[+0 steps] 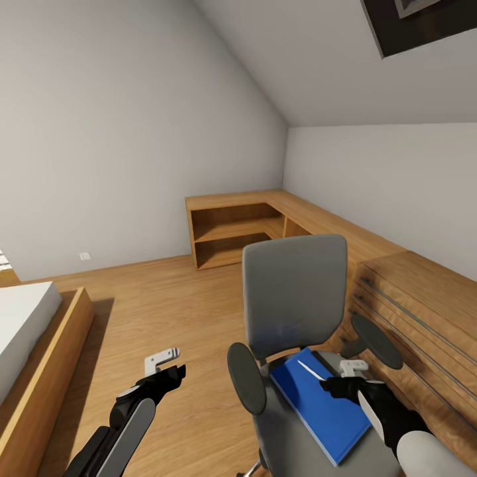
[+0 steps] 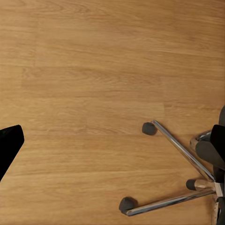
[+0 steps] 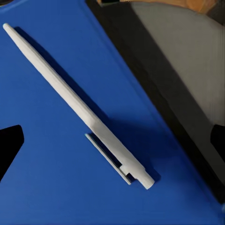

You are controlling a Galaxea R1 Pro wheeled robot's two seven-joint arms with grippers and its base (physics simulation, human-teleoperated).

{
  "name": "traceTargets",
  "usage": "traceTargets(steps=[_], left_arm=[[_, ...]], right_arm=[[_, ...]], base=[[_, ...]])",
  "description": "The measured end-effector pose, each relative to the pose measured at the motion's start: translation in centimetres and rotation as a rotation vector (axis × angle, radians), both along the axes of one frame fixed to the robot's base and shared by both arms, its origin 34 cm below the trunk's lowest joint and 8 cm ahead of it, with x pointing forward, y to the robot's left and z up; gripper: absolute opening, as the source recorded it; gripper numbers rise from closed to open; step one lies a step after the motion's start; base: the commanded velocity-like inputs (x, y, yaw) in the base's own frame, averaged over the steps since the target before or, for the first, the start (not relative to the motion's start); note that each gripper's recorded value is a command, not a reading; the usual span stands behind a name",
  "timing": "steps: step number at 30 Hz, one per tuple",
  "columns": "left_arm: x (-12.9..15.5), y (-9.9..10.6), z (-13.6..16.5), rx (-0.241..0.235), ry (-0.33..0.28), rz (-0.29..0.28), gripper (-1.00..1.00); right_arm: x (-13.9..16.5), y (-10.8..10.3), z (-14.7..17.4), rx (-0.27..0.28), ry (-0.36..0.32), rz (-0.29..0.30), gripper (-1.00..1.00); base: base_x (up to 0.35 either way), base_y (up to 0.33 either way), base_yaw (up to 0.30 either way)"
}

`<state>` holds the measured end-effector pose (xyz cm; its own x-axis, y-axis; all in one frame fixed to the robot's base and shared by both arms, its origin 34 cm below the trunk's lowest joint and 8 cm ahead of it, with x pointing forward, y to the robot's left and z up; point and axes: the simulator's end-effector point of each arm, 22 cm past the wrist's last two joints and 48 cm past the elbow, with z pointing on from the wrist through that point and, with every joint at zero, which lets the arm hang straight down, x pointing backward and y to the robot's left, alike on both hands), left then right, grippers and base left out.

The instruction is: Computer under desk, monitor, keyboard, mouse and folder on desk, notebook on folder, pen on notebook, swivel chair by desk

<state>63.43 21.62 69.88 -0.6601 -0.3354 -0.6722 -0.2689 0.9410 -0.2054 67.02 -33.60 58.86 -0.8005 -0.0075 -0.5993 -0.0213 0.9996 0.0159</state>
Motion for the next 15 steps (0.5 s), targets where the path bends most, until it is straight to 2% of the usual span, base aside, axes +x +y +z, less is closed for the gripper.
traceTargets(steps=[9, 15], left_arm=[[0.0, 0.0, 0.0, 0.0, 0.0, -0.001, 1.0], [-0.1, -0.6, -0.2, -0.012, 0.006, 0.0, 1.0]], right_arm=[[0.7, 0.2, 0.7, 0.002, -0.034, 0.006, 1.0], [1.7, 1.9, 1.3, 0.006, -0.076, 0.016, 1.0]], base=[[0.0, 0.0, 0.0], [0.0, 0.0, 0.0]])
